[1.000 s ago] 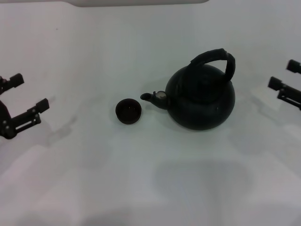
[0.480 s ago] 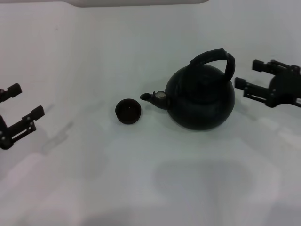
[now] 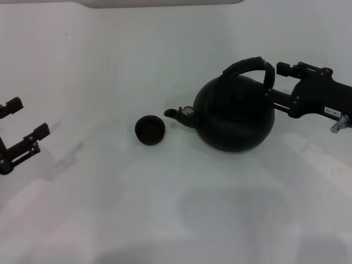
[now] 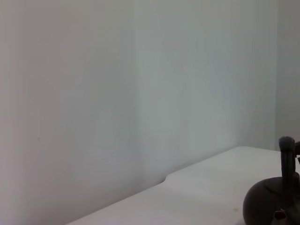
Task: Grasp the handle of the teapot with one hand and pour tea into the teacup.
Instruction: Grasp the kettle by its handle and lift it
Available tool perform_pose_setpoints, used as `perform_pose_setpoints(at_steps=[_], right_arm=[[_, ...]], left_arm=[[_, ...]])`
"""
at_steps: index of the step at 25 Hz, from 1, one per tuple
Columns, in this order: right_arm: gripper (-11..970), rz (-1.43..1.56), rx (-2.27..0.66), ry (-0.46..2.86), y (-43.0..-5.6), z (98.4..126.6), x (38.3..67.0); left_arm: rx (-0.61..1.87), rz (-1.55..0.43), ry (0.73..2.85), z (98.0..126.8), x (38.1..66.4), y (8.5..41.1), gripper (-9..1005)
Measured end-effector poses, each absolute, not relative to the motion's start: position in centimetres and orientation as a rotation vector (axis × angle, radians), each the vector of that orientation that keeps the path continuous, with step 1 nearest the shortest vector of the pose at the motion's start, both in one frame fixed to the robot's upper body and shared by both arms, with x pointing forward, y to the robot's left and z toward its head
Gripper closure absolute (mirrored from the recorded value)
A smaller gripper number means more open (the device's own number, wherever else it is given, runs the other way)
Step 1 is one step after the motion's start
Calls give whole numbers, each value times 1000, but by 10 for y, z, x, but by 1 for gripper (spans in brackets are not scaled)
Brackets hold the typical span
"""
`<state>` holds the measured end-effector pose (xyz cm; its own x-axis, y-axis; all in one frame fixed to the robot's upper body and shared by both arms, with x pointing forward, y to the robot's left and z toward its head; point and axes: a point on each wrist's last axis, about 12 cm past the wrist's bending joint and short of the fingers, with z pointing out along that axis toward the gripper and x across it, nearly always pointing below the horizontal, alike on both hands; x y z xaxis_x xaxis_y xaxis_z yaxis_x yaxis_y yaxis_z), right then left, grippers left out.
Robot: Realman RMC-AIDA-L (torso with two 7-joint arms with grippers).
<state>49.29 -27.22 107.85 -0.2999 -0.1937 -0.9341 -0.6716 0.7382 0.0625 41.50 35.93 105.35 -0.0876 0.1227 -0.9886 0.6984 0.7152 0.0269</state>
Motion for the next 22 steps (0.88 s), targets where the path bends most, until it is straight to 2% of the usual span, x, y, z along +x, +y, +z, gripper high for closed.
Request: perform_pose_setpoints(at_steps=[21,22], right_arm=[[352,430,-687,1884,-249,1071,504],[399,430,-688,1883,-249,1071,504]], left_arm=[[682,-507,1604,1054,418,364,268],[679,-504,1603,1055,418,364,268]])
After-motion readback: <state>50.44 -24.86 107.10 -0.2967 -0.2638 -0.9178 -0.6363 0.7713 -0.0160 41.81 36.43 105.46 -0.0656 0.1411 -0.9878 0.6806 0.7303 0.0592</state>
